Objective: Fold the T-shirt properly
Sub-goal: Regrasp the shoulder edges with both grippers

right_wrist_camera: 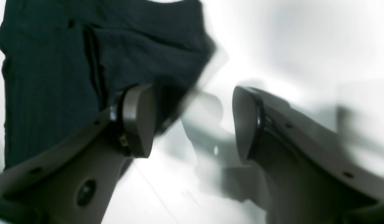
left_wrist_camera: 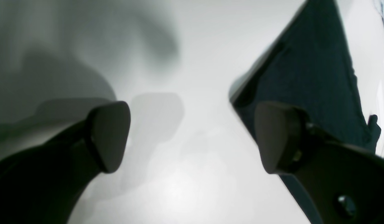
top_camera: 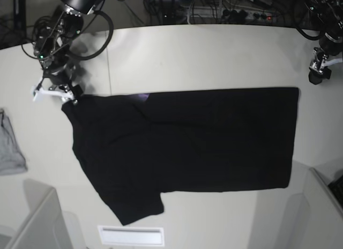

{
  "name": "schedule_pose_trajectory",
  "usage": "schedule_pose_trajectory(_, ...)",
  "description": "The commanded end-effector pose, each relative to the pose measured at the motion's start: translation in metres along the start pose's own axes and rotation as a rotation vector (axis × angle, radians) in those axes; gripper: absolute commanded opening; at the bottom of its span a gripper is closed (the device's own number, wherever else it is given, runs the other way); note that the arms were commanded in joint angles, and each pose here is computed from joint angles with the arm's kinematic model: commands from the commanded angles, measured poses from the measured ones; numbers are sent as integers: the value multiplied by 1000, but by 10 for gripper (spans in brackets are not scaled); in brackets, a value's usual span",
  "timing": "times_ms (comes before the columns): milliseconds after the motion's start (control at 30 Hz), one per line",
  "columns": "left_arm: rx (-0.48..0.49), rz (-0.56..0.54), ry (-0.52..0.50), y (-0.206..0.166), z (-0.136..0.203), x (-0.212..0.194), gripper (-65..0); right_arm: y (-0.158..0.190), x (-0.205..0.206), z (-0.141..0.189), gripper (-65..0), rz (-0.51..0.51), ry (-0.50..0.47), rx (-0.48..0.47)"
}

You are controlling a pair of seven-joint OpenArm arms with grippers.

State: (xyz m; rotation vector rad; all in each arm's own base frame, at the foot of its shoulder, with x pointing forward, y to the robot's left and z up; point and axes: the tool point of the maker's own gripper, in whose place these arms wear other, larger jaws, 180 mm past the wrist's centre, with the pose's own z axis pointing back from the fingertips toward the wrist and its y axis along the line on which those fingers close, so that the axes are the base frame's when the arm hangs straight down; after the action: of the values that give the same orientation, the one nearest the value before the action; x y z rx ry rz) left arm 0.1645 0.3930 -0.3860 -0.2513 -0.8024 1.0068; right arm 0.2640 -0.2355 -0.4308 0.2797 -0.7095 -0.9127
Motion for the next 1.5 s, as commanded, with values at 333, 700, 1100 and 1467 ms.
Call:
schedule_pose_trajectory(333,-67,-61,2,-34,-16,6,-41,20,7,-14,-285,-11,12,39)
schedule_pose_trajectory(700,-119,-101,50,-77,-55,-3,-41,21,-4,-19,-290,21,44,63)
schedule_pose_trajectory(1100,-154,-85,105,-95,-75,-17,-43,25,1,-21,-290,15,34,71)
schedule_pose_trajectory(1467,-145,-60,127,-90,-80,-23,-283,26,1,-22,-471,9,38,75)
